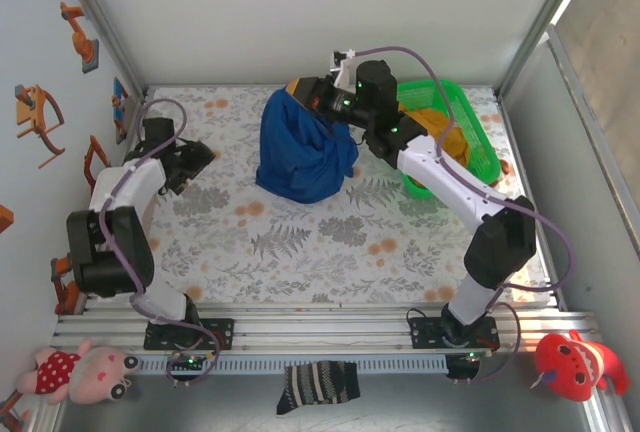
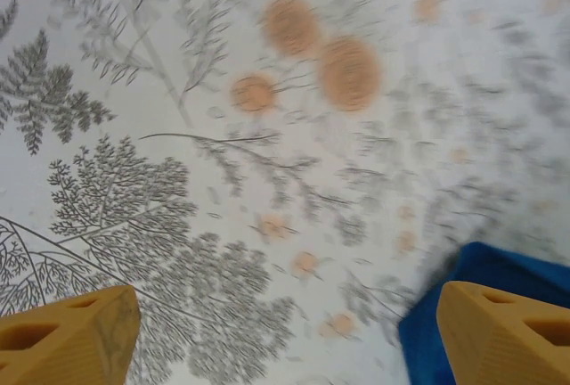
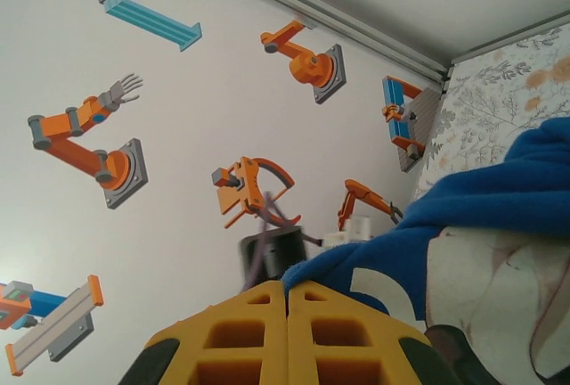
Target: Fold the inside-out t-shirt
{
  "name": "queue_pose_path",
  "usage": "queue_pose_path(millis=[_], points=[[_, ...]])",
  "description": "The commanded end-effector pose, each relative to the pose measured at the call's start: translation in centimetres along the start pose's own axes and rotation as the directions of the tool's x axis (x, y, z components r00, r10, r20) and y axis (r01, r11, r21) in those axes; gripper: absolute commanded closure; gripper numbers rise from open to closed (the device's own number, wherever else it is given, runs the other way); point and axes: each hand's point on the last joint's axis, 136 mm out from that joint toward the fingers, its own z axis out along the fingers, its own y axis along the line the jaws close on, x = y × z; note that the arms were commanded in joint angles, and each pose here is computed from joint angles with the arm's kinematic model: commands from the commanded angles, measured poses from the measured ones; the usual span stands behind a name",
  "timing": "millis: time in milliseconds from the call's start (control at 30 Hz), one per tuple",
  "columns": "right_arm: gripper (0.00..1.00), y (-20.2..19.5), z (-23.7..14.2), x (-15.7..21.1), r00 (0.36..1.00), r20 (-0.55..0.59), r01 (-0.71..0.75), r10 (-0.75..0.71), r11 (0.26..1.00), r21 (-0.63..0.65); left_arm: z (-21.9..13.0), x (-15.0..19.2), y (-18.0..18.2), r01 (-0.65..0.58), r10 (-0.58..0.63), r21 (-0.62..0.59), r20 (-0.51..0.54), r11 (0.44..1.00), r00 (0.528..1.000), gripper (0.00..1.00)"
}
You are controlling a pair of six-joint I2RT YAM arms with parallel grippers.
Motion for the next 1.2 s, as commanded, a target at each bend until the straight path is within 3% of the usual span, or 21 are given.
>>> queue_pose_path(millis=[0,167,367,467,667,733,933,1100,1167], points=[[1.00,1.1,-0.3,-0.5,0.999,0.019,0.033,-0.032,0.998,-0.046,-5.0,2.0,-3.9,-0.105,0.101,0.144,0.033,0.984,0.994,0.11],[1.00,-1.0,-0.1,-0.3,0.999,0.021,0.033,-0.033,0.999,0.011,-10.2,6.2,-9.3,-0.166,0.143,0.341,0.091,0.925,0.986,0.07],[1.00,-2.5,0.1,0.2,1.000,0.019,0.011,-0.012,0.999,0.040,-13.8,8.9,-15.2,-0.252,0.194,0.499,0.166,0.829,0.967,0.04],[1.00,-2.8,0.3,0.4,1.000,0.018,0.000,0.000,0.999,0.038,-13.6,9.4,-16.9,-0.278,0.220,0.515,0.171,0.811,0.960,0.04],[1.00,-2.7,0.4,0.5,1.000,0.020,-0.019,0.019,0.999,0.027,-9.9,9.5,-18.0,-0.260,0.220,0.473,0.140,0.842,0.965,0.07],[1.00,-2.4,0.4,0.5,1.000,0.018,-0.025,0.024,1.000,0.015,-8.7,9.4,-18.4,-0.267,0.230,0.459,0.135,0.848,0.964,0.18],[1.00,1.7,-0.4,-2.8,0.999,0.036,-0.012,0.015,0.996,-0.085,-7.6,4.9,-19.3,-0.303,0.252,0.404,0.175,0.863,0.952,1.00],[1.00,7.7,-4.8,-9.4,0.987,0.156,0.010,0.040,0.950,-0.312,-12.0,-2.8,-19.4,-0.250,0.142,0.460,0.257,0.852,0.956,1.00],[1.00,9.0,-6.4,-11.0,0.980,0.193,0.027,0.049,0.927,-0.374,-14.9,-4.8,-20.4,-0.259,0.112,0.519,0.298,0.815,0.948,1.00]])
